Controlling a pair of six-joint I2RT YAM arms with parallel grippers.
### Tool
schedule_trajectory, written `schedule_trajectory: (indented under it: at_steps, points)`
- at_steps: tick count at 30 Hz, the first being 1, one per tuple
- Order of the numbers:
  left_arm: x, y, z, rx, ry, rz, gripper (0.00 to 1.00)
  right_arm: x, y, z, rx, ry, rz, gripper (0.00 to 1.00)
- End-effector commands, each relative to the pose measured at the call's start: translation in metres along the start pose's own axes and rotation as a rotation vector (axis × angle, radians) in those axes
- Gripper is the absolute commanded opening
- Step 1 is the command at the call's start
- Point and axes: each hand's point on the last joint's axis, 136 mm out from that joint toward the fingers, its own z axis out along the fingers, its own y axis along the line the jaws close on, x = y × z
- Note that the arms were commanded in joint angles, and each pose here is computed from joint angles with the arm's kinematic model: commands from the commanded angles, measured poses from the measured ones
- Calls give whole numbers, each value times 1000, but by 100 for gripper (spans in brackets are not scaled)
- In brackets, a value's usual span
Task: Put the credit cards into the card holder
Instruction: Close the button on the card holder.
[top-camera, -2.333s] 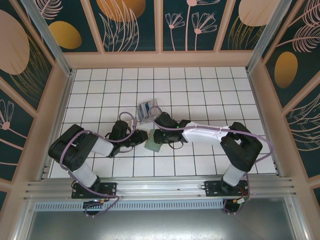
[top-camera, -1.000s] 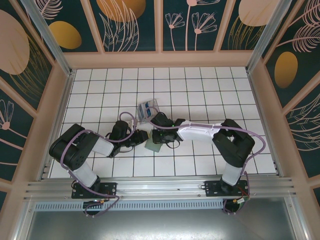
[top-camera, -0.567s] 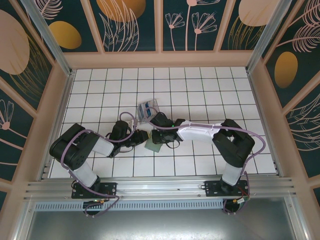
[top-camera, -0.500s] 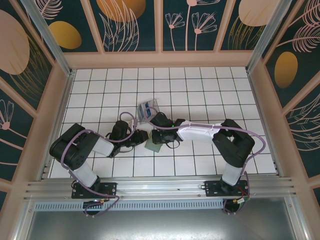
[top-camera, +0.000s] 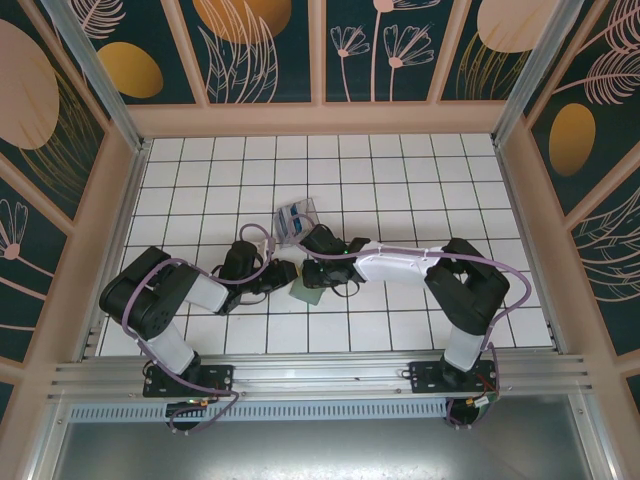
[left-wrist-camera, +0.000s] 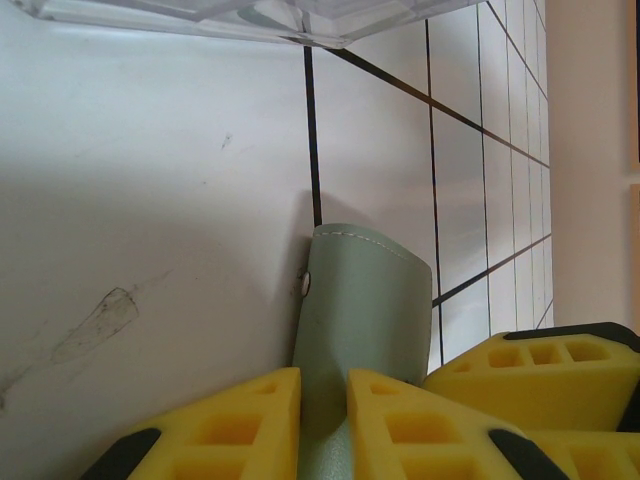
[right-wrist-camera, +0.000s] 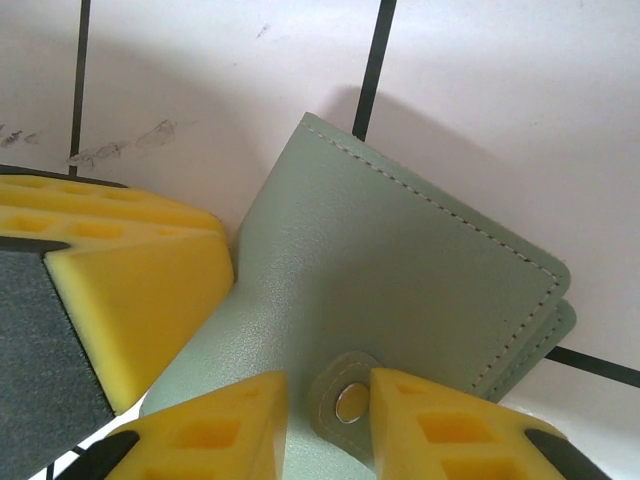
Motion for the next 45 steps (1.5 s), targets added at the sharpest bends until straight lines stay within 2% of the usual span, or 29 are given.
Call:
schedule_trajectory:
  at_steps: [1, 7, 12, 20, 29, 37, 45]
  points:
    - [59, 49, 0, -170, 197, -124, 21, -10, 15, -6, -37, -33, -22, 27]
    - [59, 49, 0, -171, 198, -122, 21, -12, 17, -9, -49, -44, -24, 18]
    - [60, 50, -1, -173, 197, -124, 21, -10, 17, -7, -53, -32, -25, 16]
    - [61, 52, -2, -178, 199, -127, 21, -9, 19, -8, -60, -33, -27, 24]
    - [61, 52, -1, -178, 198, -127, 20, -11, 18, -16, -69, -59, -21, 26]
    - [62, 54, -1, -183, 198, -130, 19, -8, 19, -16, -82, -54, -20, 10]
    - [62, 54, -1, -184, 200, -131, 19, -5, 12, -17, -61, -54, -10, 8]
